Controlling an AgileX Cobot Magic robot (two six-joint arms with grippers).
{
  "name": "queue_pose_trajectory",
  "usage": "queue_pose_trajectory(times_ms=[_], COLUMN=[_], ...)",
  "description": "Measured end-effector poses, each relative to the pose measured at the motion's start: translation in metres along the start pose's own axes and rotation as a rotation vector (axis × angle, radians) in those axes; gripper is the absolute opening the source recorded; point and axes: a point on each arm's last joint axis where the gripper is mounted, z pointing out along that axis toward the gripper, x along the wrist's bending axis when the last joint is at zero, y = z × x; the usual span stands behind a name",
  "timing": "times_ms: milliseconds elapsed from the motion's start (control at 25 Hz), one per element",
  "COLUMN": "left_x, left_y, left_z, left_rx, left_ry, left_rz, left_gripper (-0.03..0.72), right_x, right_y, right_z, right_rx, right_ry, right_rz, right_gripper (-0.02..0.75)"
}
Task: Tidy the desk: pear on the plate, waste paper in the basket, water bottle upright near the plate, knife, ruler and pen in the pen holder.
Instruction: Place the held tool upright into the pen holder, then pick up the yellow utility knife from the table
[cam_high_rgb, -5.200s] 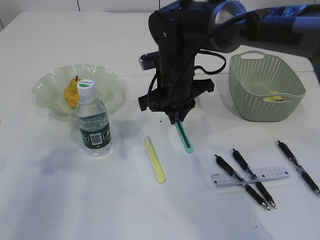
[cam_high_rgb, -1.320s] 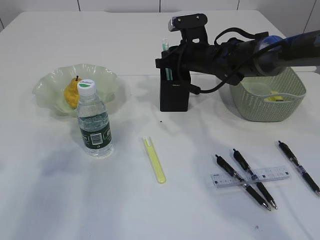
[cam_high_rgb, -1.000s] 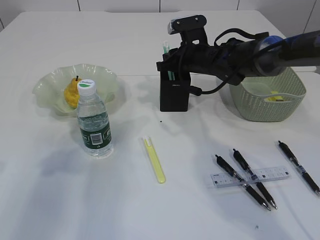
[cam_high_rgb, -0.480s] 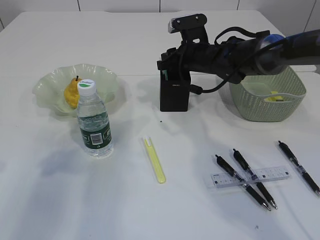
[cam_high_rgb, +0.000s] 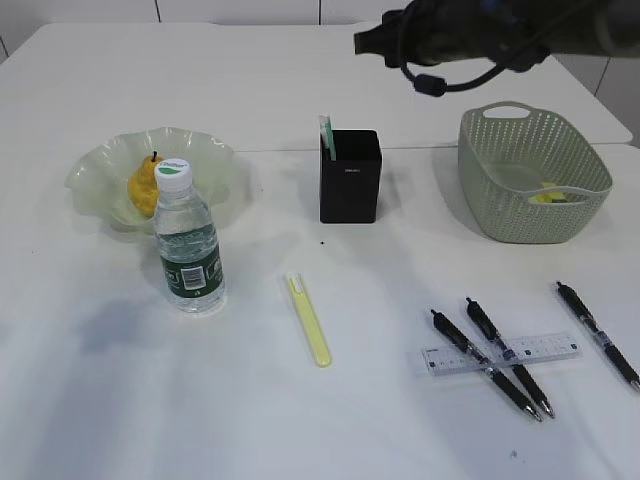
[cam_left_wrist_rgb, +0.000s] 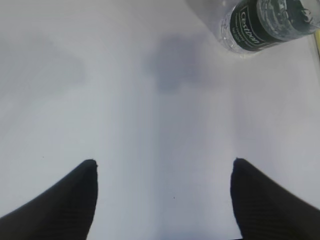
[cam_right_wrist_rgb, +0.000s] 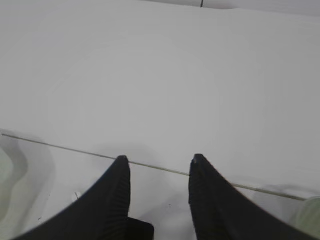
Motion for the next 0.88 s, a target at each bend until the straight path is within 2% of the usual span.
queue_pose_trajectory(times_ms=[240,400,520,640,880], left_x=[0.0,0.0,0.0,0.0,0.0], left_y=[0.0,0.0,0.0,0.0,0.0], left_z=[0.0,0.0,0.0,0.0,0.0], left_rx=[0.0,0.0,0.0,0.0,0.0], left_ry=[0.0,0.0,0.0,0.0,0.0], left_rz=[0.0,0.0,0.0,0.0,0.0], left_gripper=[0.59,0.59,0.59,0.59,0.59], right_x=[-0.011,-0.012,-0.008,0.0,0.015], right_y=[0.035,0.025,0.011,-0.001,-0.016], right_z=[-0.04,-0.045,-0.047,-0.052,-0.063], right_rx=[-0.02,0.114,0.269,0.421,0.624], right_ry=[-0.07,-0.098,-0.046,0.046,0.181], right_rz=[0.005,-0.01,-0.039,-0.053,0.033], right_gripper=[0.3,0.3,0.3,0.3,0.3])
